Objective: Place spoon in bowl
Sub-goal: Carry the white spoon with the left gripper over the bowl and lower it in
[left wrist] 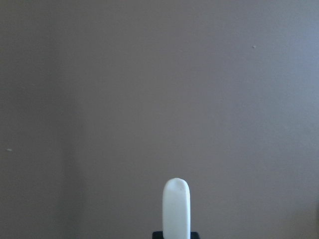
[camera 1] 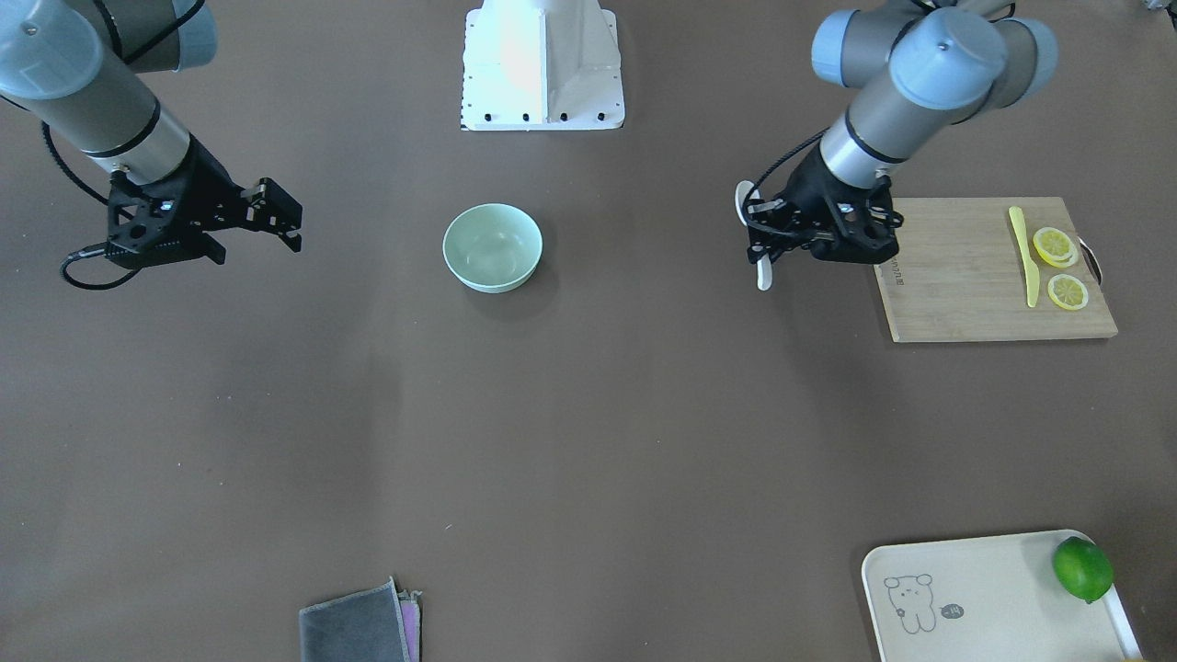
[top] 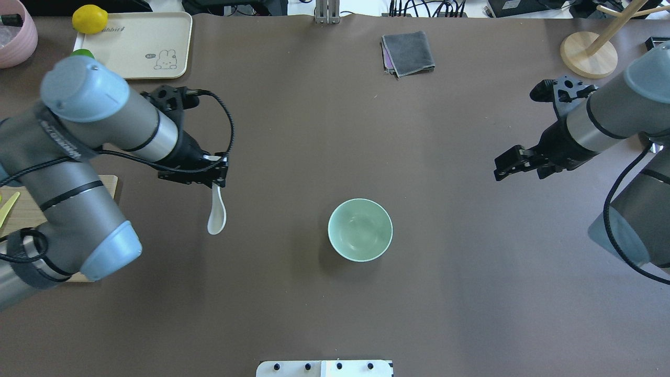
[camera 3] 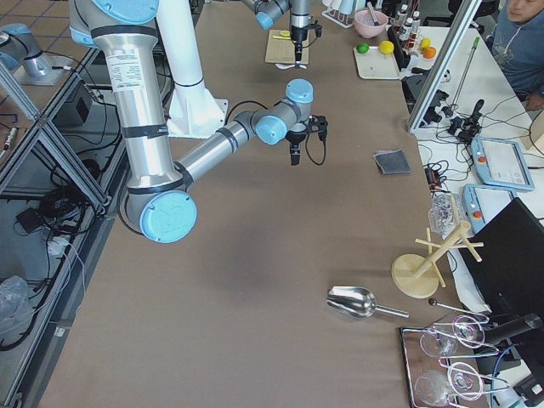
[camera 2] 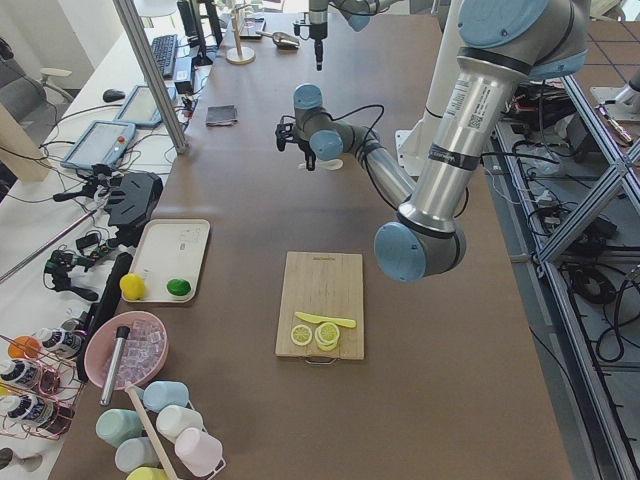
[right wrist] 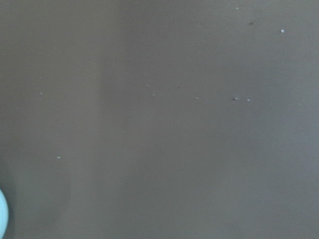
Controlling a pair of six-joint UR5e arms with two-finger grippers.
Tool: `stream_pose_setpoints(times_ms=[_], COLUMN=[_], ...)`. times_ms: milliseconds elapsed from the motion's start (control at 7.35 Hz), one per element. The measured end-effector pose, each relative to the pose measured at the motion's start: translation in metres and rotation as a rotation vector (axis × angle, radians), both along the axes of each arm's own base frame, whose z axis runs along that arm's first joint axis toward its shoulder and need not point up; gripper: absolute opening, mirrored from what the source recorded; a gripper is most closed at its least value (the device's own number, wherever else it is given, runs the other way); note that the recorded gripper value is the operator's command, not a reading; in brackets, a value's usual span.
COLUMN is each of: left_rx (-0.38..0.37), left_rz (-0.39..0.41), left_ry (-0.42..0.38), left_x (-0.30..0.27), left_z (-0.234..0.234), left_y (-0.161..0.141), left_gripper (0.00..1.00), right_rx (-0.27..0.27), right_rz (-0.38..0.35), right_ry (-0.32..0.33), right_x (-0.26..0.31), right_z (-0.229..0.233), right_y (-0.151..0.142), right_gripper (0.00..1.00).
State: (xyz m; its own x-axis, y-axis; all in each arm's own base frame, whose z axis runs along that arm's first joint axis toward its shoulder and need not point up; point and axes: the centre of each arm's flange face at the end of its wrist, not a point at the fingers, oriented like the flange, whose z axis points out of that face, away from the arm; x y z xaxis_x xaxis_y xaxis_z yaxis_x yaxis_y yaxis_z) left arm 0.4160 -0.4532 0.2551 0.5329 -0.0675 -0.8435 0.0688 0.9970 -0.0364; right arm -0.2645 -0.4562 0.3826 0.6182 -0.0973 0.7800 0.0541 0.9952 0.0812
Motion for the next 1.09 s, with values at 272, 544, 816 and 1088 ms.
stream_pose_setpoints(times_ms=[272, 544, 816, 1088], left_rx=[-0.022, -0.041, -0.044, -0.043], left_rz=[-0.041, -0.085, -0.109, -0.112], left_ry=[-0.022, -0.026, -0.032, -0.037], left_x=[0.070, 0.132, 0.181, 0.200], left_z=[-0.053, -0.099, -0.134, -0.143], left_y=[0.005, 0.011, 0.024, 0.033], left_gripper=[0.00, 0.00, 0.00, 0.97], right_rx=[0.015, 0.032, 0.026, 0.017], right_rz=[-0.005, -0.019, -0.016, -0.011], right_ry=[0.038, 0.072, 0.087, 0.094], right_x=[0.036, 0.061, 0.074, 0.080], right_z=[0.037, 0.068, 0.084, 0.093], right_y=[-0.009, -0.015, -0.016, -0.013], right_gripper=[1.00, 1.00, 1.00, 1.00])
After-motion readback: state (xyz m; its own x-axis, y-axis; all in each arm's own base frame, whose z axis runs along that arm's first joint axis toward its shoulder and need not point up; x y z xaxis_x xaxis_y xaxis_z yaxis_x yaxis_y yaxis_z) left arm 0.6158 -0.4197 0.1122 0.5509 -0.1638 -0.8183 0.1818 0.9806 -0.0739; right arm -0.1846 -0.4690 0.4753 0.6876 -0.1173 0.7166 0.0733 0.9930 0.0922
